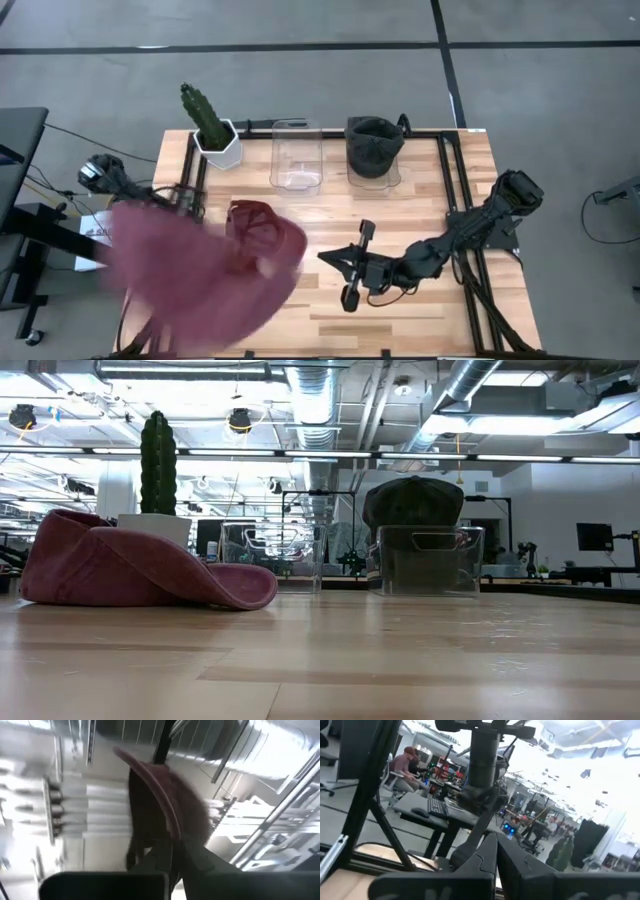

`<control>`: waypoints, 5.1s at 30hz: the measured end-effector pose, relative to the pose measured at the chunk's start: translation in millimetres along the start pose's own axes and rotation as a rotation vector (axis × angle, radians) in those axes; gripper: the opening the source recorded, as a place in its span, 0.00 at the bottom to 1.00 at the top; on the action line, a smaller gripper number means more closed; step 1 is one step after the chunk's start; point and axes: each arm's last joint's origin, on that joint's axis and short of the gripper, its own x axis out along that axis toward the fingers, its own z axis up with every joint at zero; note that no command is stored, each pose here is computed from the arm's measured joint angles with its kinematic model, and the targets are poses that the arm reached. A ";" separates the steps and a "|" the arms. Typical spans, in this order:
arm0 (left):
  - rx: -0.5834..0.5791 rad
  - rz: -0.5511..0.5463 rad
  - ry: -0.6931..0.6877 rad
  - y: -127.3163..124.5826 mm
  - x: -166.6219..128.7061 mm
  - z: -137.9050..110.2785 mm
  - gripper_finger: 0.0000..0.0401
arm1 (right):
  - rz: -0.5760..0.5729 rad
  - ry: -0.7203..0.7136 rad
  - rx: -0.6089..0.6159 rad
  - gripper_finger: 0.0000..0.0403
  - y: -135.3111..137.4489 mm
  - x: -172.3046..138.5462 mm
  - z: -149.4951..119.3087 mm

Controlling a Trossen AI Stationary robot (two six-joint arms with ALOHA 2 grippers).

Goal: Pick & Place hat
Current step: Put the right red cap into the transparent bin

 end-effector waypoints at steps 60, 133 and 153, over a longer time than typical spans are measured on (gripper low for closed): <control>0.053 -0.039 0.270 -23.9 -26.3 -82.7 0.04 | 0.347 -0.436 -0.134 0.09 -62.5 45.0 89.1; -0.314 -0.195 0.990 42.5 -57.1 -74.7 0.26 | 0.884 0.219 0.098 0.00 -93.3 -22.8 114.3; -0.324 -0.122 1.008 47.0 -58.0 -75.5 0.40 | 0.898 0.206 0.086 0.00 -91.9 -24.3 115.5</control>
